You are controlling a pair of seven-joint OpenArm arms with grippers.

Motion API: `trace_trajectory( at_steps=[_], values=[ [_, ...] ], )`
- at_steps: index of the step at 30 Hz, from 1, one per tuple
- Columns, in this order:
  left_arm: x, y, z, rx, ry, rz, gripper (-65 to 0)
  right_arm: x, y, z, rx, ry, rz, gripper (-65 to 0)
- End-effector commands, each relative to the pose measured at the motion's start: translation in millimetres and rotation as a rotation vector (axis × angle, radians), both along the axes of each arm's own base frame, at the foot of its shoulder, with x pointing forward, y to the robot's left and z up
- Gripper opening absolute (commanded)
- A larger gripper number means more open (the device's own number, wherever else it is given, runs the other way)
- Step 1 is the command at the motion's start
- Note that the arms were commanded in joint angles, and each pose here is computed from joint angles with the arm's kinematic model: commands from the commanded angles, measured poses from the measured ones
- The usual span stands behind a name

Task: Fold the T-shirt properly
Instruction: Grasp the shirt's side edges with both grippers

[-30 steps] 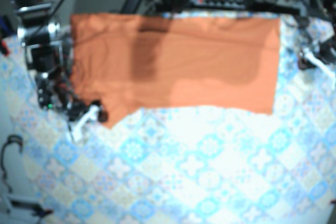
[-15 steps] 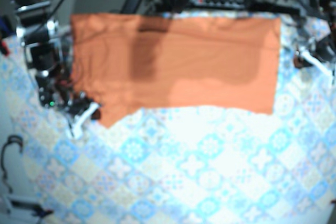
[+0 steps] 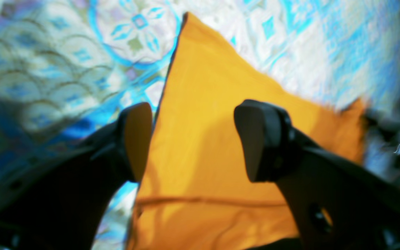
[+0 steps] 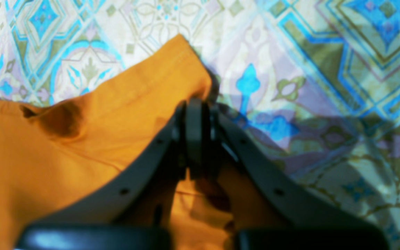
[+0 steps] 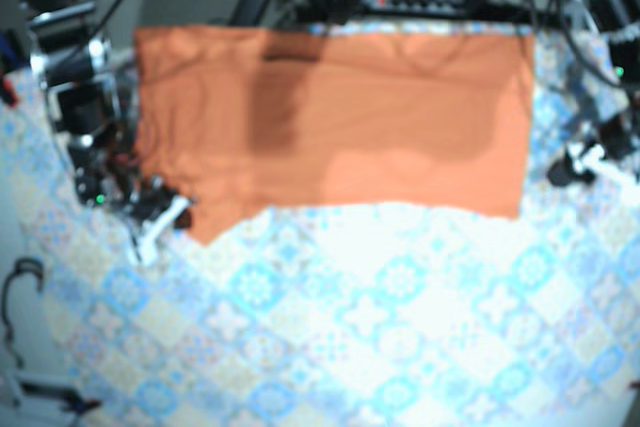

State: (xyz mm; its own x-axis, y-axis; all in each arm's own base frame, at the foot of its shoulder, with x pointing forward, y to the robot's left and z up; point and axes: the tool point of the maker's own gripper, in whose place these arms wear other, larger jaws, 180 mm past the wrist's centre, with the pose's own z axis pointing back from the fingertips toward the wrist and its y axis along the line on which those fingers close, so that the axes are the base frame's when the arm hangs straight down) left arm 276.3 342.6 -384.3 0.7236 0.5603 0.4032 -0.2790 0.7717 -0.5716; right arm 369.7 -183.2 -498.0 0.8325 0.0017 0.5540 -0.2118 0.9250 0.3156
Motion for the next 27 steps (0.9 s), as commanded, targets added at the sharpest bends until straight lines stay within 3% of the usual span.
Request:
trace_trajectory(
  at_steps=[1,8,12,18,27],
  values=[
    [13,11,9,-0.018,-0.031,0.027,-24.6,-67,18,-43,-0.072,0.253,0.157,-64.8],
    [48,1,-8,-0.186,-0.035,0.125,-24.6,-67,17,-43,-0.074,0.253,0.157,-64.8],
    [70,-6,0,-0.165,-0.057,0.111,-24.9,-68,17,-43,-0.074,0.254,0.157,-64.8],
    [88,-9,-13,-0.006,0.008,0.055,-25.0,-68,16,-43,-0.076,0.257,0.157,-64.8],
    [86,-13,-64,-0.033,0.114,0.144,-25.1,-68,14,-43,-0.079,0.257,0.156,-64.8]
  ],
)
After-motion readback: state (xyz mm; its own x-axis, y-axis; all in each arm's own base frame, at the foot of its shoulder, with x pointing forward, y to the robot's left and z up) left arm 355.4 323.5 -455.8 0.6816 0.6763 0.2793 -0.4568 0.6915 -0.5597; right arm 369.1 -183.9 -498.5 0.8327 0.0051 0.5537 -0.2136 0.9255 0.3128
